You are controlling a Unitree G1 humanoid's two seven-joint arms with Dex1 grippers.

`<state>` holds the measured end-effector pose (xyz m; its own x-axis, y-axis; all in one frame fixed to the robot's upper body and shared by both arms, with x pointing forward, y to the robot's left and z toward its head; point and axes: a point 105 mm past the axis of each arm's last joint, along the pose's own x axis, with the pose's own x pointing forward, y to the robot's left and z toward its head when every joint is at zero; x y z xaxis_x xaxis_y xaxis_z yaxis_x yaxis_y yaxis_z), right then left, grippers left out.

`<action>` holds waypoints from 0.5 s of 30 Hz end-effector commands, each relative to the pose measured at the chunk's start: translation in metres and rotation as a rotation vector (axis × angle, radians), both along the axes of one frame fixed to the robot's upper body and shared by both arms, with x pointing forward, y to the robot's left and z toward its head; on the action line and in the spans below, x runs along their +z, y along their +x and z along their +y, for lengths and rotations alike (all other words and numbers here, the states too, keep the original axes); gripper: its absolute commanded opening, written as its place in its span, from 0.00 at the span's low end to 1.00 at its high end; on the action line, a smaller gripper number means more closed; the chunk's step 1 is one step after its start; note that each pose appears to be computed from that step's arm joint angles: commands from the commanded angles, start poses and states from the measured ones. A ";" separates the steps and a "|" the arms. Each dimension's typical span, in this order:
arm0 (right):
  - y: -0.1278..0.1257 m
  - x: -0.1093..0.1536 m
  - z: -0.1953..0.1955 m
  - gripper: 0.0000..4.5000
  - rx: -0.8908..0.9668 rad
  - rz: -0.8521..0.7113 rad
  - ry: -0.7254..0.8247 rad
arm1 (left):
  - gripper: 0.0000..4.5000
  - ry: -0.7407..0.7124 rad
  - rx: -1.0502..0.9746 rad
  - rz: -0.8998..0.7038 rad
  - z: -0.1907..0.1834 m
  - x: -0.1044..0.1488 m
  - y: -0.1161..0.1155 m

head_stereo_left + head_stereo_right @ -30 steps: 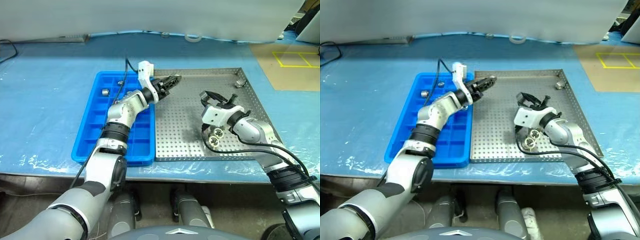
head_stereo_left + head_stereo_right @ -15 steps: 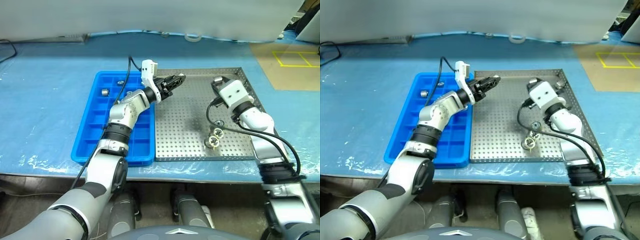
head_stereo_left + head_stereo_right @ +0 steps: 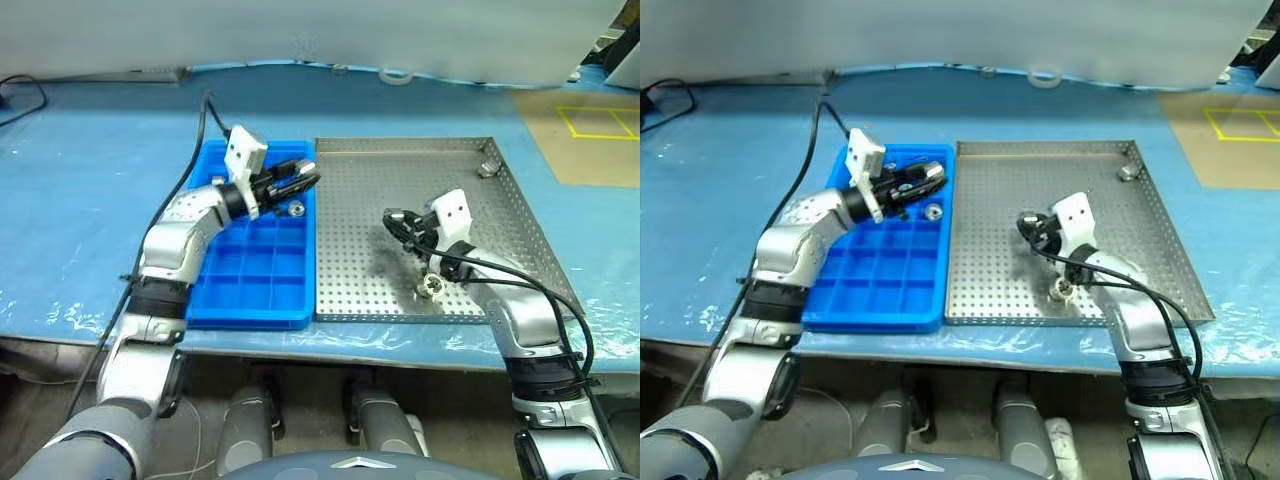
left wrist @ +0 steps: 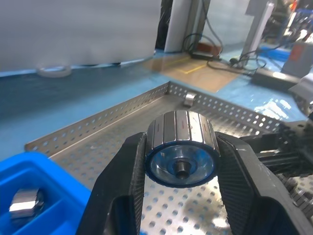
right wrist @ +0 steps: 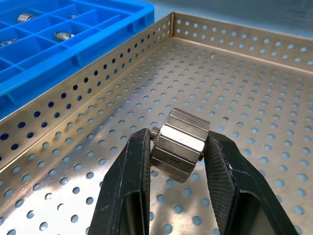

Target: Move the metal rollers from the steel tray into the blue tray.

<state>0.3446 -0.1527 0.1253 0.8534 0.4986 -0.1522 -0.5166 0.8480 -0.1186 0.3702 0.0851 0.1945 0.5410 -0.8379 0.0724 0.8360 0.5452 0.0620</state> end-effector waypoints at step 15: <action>-0.001 0.059 0.026 0.26 0.107 -0.197 0.154 | 0.39 -0.144 0.402 0.043 0.094 -0.003 -0.015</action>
